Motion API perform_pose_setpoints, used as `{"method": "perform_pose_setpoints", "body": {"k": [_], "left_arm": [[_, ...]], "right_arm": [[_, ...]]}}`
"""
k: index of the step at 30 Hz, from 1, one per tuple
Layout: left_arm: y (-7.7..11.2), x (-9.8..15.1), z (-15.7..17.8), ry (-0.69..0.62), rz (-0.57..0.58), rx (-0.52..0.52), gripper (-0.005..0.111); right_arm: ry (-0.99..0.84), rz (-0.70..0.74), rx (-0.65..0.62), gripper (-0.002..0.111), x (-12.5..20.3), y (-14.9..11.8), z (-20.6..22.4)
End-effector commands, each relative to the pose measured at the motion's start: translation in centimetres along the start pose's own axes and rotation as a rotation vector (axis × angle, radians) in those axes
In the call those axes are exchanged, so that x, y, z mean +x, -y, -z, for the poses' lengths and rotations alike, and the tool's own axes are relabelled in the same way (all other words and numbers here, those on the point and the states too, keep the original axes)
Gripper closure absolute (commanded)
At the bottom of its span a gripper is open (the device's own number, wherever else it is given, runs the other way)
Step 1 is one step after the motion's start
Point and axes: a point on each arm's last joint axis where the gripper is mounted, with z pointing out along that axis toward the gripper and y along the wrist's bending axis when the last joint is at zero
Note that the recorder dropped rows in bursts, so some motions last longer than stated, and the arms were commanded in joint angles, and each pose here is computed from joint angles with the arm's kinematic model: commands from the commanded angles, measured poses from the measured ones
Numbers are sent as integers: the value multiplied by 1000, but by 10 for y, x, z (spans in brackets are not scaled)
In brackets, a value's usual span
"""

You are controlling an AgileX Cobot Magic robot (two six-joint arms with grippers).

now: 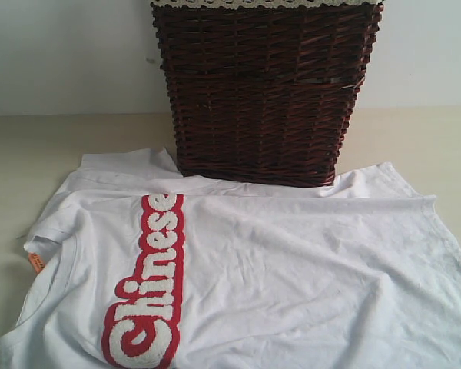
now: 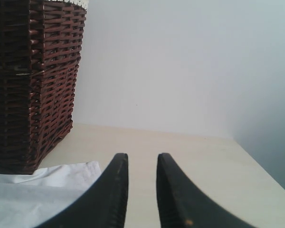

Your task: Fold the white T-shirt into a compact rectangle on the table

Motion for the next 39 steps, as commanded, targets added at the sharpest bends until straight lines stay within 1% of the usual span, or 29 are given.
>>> {"method": "perform_pose_setpoints", "body": {"k": [1, 2, 4, 6, 9, 11, 12, 15, 17, 18, 21, 23, 28, 33, 36, 39], "left_arm": [[16, -10, 5, -79, -182, 148, 107], [24, -11, 8, -104, -227, 220, 107], [38, -11, 15, -159, -354, 392, 107], [54, -7, 24, -194, -551, 618, 107], [66, 3, 37, -217, -834, 906, 107], [68, 7, 39, -232, -926, 993, 107], [68, 8, 38, -238, -950, 995, 107], [67, 6, 27, -236, -936, 936, 107], [67, 6, 21, -251, -939, 914, 107], [66, 8, 17, -279, -952, 913, 107], [62, 19, 5, -442, -961, 922, 107], [61, 27, -6, -564, -931, 926, 107], [61, 43, -26, -739, -858, 950, 107], [59, 54, -44, -936, -789, 924, 107], [61, 60, -56, -981, -751, 920, 107], [65, 63, -68, -968, -679, 899, 107]], "right_arm": [[3, 2, -2, 85, 1, 0, 0], [3, 2, -2, 85, 1, 0, 0], [3, 2, -2, 85, 1, 0, 0], [3, 2, -2, 85, 1, 0, 0], [3, 2, -2, 85, 1, 0, 0], [3, 2, -2, 85, 1, 0, 0], [3, 2, -2, 85, 1, 0, 0], [3, 2, -2, 85, 1, 0, 0], [3, 2, -2, 85, 1, 0, 0], [3, 2, -2, 85, 1, 0, 0], [3, 2, -2, 85, 1, 0, 0], [3, 2, -2, 85, 1, 0, 0], [3, 2, -2, 85, 1, 0, 0], [3, 2, -2, 85, 1, 0, 0], [3, 2, -2, 85, 1, 0, 0], [3, 2, -2, 85, 1, 0, 0]]}}
